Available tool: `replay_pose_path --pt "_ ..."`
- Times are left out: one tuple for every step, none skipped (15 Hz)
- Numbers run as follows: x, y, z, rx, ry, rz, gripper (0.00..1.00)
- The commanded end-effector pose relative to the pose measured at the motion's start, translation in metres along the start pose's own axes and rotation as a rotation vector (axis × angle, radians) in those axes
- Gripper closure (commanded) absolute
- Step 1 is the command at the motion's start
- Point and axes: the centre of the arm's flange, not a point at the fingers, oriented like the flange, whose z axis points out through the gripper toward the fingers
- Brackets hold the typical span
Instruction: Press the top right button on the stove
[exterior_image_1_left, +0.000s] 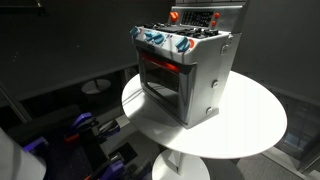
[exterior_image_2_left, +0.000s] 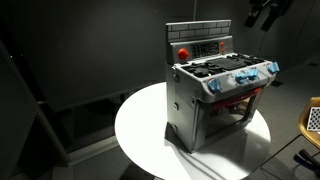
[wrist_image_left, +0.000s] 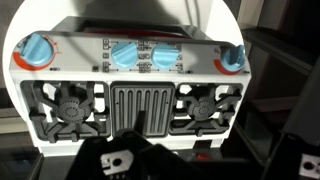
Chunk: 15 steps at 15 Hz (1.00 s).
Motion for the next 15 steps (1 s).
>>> replay_pose_path --pt "0.035 0.002 -0.009 -0.08 0.058 0.051 0.0" --pt "0.041 0.005 -0.01 -0.106 0.072 0.066 0.0" --pt "0.049 0.009 -0.01 -0.135 0.088 0.085 0.0" --pt "0.055 0.014 -0.01 -0.157 0.099 0.1 0.0" --pt "0.062 0.02 -0.008 -0.184 0.113 0.12 0.0" --pt "0.068 0.026 -0.007 -0.209 0.124 0.14 0.0" --pt "0.074 0.033 -0.005 -0.231 0.134 0.158 0.0" --pt "0.08 0.04 -0.001 -0.256 0.143 0.18 0.0" --pt "0.086 0.047 0.002 -0.279 0.16 0.197 0.0" --pt "0.091 0.055 0.006 -0.299 0.165 0.215 0.0" --pt "0.097 0.062 0.01 -0.317 0.175 0.231 0.0" --pt "0.103 0.069 0.014 -0.335 0.183 0.248 0.0" --pt "0.107 0.075 0.019 -0.348 0.186 0.261 0.0" --pt "0.113 0.082 0.023 -0.359 0.19 0.274 0.0" --pt "0.117 0.088 0.028 -0.371 0.192 0.284 0.0"
